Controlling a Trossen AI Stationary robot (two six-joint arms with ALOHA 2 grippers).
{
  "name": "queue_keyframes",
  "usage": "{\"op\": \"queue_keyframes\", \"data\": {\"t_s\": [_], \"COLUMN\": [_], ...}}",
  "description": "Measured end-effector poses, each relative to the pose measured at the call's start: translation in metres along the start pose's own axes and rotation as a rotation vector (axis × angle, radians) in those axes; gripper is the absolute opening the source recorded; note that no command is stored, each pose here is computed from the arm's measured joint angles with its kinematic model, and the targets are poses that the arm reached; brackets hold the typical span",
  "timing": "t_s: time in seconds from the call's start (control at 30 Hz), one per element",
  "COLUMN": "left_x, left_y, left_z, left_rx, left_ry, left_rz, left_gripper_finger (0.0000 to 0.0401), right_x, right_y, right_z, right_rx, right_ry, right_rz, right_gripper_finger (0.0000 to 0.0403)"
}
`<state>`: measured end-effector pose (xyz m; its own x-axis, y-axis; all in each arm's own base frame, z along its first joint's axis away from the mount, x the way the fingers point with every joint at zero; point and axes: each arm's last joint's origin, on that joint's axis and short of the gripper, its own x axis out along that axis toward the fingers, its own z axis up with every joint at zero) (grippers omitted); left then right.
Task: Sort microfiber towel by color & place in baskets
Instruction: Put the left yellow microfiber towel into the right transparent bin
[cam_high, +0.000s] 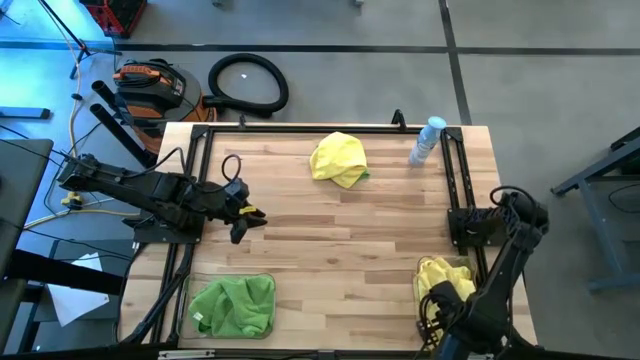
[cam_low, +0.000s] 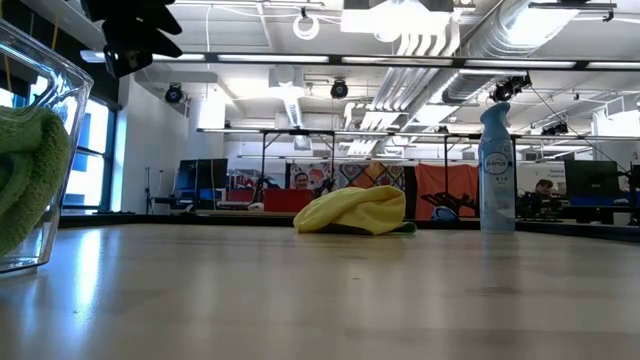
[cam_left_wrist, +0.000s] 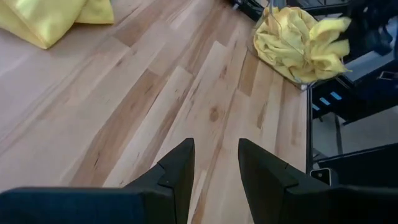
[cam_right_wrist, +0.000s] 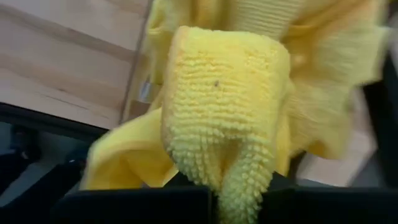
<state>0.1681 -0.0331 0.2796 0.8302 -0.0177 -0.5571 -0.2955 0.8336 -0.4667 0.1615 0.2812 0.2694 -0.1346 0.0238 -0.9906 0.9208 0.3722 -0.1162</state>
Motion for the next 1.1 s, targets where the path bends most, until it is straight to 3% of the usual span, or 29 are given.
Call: {"op": "queue_keyframes", "data": {"t_s": [0.43, 0.77, 1.1], "left_x": [0.0, 0.0, 0.0], "left_y": [0.001, 0.001, 0.001], "left_z": [0.001, 0.001, 0.001], "left_rx": [-0.046, -0.058, -0.066], "left_ry": [-0.019, -0.02, -0.02], "left_rz": [0.022, 0.023, 0.023], "left_gripper_finger": [0.0113, 0.0113, 0.0113], "right_x": [0.048, 0.051, 0.041], "right_y": [0.003, 0.003, 0.001], "right_z": [0.005, 0.001, 0.001], "right_rx": [-0.019, -0.031, -0.08], "right_ry": [-0.058, -0.038, 0.008], "right_rz": [0.056, 0.075, 0.133], "right_gripper_finger": [0.0069, 0.0134, 0.0154]}}
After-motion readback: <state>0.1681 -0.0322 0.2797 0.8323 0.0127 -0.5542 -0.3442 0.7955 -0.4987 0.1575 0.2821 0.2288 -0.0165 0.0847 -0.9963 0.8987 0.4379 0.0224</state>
